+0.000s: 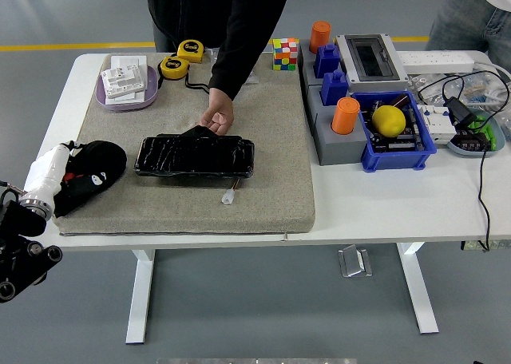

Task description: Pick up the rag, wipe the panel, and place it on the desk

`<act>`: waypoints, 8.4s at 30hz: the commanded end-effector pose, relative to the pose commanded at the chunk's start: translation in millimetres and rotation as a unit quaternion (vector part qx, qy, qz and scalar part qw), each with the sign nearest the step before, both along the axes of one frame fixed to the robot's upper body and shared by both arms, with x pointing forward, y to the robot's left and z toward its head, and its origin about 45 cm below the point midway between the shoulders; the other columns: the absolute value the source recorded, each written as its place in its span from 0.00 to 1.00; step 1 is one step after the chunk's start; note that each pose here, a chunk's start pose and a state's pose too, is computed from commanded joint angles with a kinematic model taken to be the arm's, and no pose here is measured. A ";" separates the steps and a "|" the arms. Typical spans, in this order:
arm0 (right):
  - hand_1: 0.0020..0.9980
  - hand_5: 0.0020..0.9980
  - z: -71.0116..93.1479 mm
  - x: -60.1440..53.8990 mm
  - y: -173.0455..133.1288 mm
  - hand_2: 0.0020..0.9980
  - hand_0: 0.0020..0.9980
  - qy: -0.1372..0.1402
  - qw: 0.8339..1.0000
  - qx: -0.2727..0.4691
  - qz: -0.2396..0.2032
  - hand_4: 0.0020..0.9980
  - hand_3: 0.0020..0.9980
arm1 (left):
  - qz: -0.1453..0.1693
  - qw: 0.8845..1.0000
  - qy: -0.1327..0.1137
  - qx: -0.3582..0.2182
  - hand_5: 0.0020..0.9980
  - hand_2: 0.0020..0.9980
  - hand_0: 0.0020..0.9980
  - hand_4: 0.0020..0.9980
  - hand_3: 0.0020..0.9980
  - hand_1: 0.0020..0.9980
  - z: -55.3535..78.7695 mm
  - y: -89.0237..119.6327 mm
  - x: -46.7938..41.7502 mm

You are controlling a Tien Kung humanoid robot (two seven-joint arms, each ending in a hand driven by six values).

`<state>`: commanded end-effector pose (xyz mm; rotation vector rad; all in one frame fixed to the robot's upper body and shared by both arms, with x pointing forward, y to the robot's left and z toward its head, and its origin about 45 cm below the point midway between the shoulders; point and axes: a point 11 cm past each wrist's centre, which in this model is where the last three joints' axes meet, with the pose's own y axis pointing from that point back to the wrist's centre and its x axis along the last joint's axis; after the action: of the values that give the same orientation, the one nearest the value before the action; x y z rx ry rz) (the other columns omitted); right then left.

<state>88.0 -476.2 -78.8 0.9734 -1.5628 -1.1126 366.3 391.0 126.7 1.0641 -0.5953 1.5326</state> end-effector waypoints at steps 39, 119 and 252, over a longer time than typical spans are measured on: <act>0.57 0.55 1.9 3.9 -2.7 0.70 0.76 -0.011 1.000 -0.003 -0.014 1.00 0.60 | 0.000 1.000 -0.012 0.022 0.00 0.68 0.19 0.38 0.68 0.15 2.0 -0.3 1.8; 0.57 0.55 11.4 7.3 -20.8 0.70 0.76 -0.010 1.000 -0.017 -0.001 1.00 0.60 | -0.189 0.981 -0.031 0.012 0.00 0.51 0.19 0.28 0.49 0.13 40.2 -172.2 34.9; 0.57 0.55 7.0 1.2 -15.2 0.70 0.76 -0.004 1.000 -0.012 -0.010 1.00 0.60 | -0.114 0.989 -0.033 0.085 0.00 0.50 0.19 0.27 0.49 0.12 51.4 -94.1 53.9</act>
<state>89.2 -491.4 -71.8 0.9487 -1.5930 -1.1029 420.3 296.9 178.1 1.0380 -0.8755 1.3386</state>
